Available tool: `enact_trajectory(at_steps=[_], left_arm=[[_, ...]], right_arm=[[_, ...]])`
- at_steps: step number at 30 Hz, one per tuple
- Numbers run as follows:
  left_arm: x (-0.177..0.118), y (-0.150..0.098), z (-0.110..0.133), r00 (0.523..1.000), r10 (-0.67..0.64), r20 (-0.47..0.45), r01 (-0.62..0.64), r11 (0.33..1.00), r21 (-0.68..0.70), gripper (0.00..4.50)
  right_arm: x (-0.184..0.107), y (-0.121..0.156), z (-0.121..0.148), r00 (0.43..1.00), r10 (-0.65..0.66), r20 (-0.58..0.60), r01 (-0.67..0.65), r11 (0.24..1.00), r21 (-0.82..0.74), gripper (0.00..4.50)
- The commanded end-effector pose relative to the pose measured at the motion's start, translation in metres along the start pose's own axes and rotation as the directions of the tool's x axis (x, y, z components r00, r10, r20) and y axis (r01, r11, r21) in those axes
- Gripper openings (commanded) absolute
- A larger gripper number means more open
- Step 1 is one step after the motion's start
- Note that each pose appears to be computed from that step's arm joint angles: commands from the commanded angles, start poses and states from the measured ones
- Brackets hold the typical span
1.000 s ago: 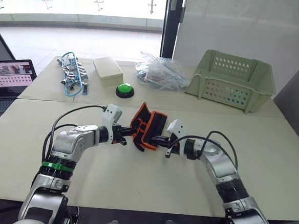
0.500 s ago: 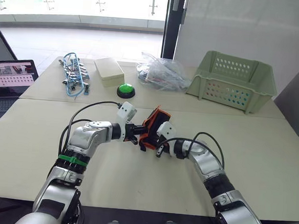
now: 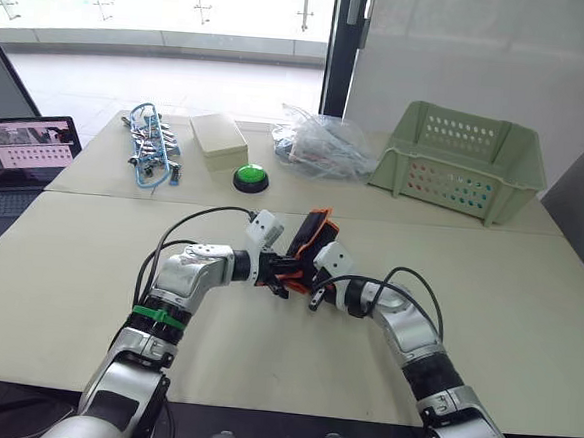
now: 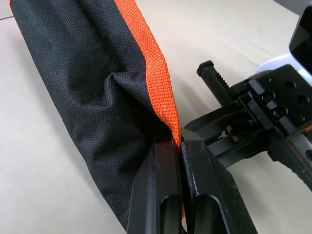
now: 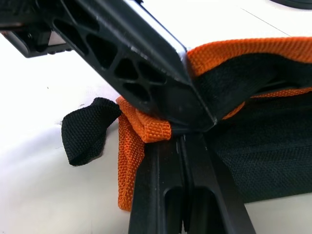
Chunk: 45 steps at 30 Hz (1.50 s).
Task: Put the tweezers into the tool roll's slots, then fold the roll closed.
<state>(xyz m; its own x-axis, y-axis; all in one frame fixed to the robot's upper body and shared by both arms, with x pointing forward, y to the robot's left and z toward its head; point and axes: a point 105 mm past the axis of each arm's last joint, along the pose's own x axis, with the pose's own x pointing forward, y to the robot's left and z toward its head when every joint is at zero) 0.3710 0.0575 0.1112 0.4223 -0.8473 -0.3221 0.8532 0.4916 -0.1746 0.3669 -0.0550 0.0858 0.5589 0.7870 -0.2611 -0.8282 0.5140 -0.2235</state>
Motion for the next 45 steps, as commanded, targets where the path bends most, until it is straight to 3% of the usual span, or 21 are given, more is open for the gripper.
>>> enact_trajectory(at_steps=[1,4,13,18,22,24,30,35,45], left_arm=[[0.010,-0.002,-0.034,0.991,-0.025,-0.130,0.026,1.000,0.004,0.01],[0.015,-0.003,-0.046,0.984,-0.051,-0.173,0.054,0.998,0.015,0.01],[0.031,-0.015,-0.052,0.977,-0.123,-0.173,0.123,0.992,-0.011,0.01],[0.033,-0.017,-0.072,0.956,-0.129,-0.263,0.144,0.989,0.039,0.01],[0.031,-0.013,-0.087,0.931,-0.097,-0.351,0.150,0.980,0.127,0.01],[0.032,-0.012,-0.087,0.932,-0.096,-0.350,0.149,0.981,0.125,0.01],[0.033,-0.009,-0.090,0.917,-0.076,-0.392,0.159,0.970,0.184,0.01],[0.034,-0.009,-0.089,0.921,-0.078,-0.381,0.156,0.972,0.178,0.01],[0.029,-0.005,-0.083,0.935,-0.063,-0.349,0.129,0.977,0.172,0.01]], right_arm=[[-0.016,-0.016,-0.024,0.993,-0.086,-0.081,0.092,0.993,0.080,0.00],[-0.021,-0.023,-0.014,0.992,-0.115,-0.045,0.119,0.987,0.105,0.00],[-0.034,-0.038,0.006,0.979,-0.201,0.029,0.188,0.951,0.246,0.00],[-0.049,-0.054,0.018,0.959,-0.279,0.059,0.255,0.932,0.259,0.00],[-0.059,-0.069,0.047,0.933,-0.323,0.157,0.275,0.923,0.268,0.00],[-0.059,-0.073,0.064,0.923,-0.324,0.207,0.271,0.930,0.249,0.00],[-0.039,-0.079,0.095,0.921,-0.288,0.261,0.247,0.953,0.178,0.00],[-0.009,-0.078,0.077,0.965,-0.224,0.136,0.213,0.973,0.090,0.00],[0.005,-0.064,-0.012,0.967,-0.183,-0.179,0.201,0.976,0.087,0.00]])
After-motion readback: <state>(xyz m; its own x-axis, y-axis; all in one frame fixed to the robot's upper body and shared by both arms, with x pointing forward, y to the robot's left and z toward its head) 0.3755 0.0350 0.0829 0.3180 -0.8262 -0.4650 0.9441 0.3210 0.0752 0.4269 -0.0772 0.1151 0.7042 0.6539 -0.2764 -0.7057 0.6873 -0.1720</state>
